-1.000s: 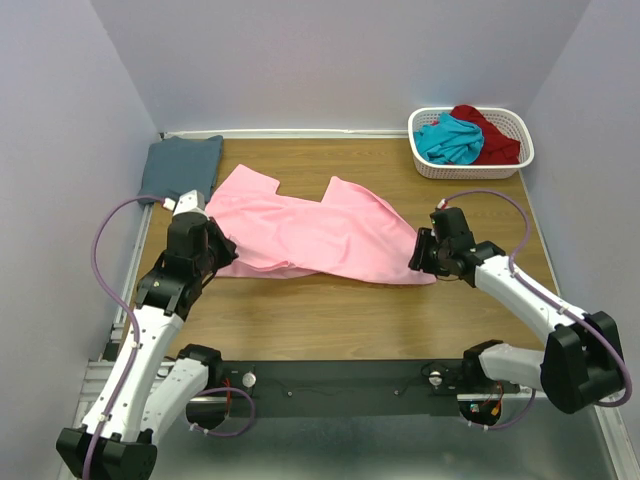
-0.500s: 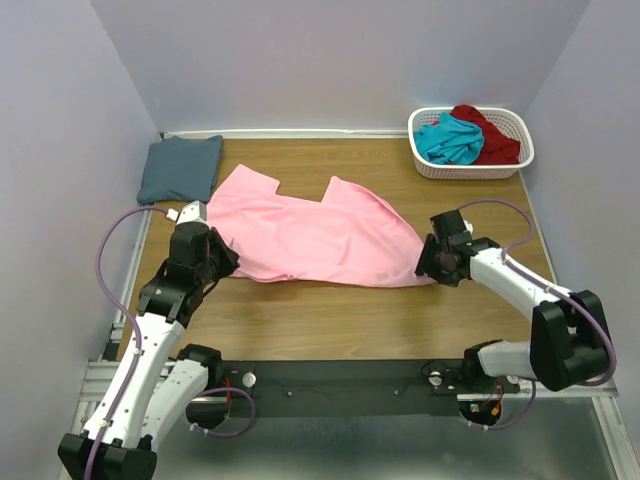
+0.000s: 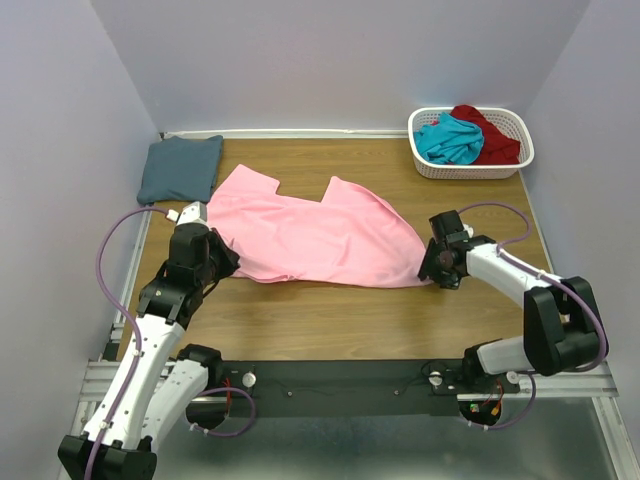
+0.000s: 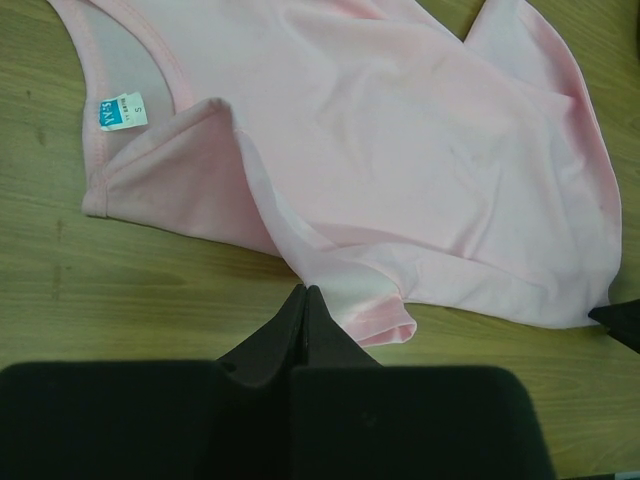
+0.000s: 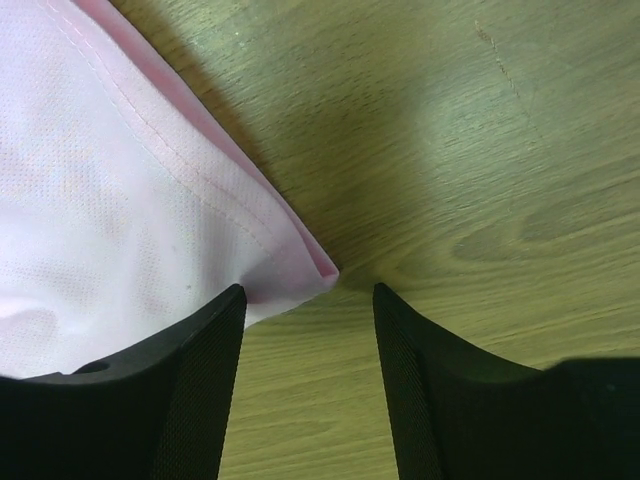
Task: Fold and stack the t-shirts
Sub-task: Flatten the tshirt out
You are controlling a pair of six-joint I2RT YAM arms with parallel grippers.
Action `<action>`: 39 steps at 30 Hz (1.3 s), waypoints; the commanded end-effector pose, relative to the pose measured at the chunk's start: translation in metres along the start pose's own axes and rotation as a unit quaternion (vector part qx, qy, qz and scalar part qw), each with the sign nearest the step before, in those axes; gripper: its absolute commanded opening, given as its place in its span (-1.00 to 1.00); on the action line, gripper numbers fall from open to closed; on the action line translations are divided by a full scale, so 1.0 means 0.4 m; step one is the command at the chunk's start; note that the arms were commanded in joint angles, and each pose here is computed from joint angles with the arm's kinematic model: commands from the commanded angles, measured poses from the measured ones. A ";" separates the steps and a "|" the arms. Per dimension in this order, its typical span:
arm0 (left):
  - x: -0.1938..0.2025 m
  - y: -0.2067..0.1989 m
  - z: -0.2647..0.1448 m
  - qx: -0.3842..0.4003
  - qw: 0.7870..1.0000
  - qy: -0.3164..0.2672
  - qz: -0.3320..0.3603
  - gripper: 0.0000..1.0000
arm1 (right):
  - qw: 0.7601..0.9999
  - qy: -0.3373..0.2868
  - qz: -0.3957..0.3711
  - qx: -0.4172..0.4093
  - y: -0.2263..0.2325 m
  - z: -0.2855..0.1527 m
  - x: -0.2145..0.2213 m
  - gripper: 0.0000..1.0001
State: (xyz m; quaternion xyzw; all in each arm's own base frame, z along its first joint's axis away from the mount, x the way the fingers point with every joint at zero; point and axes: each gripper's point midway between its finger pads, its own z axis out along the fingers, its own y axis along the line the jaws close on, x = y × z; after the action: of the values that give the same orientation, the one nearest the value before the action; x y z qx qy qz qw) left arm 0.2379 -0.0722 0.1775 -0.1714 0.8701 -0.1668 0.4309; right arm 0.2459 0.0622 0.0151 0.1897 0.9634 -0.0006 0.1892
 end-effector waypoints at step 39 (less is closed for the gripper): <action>-0.752 -0.221 -0.937 0.093 0.792 -0.603 0.027 -1.00 | 0.766 -0.614 -0.129 -0.140 0.043 -1.196 -0.592 -0.99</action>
State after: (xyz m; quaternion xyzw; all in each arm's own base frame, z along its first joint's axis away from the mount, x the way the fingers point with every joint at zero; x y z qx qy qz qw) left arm 0.1511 0.0123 0.6185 -0.1722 0.4754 -0.1565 0.8484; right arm 0.2987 0.0404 0.5336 0.0267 0.6594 0.0410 0.7502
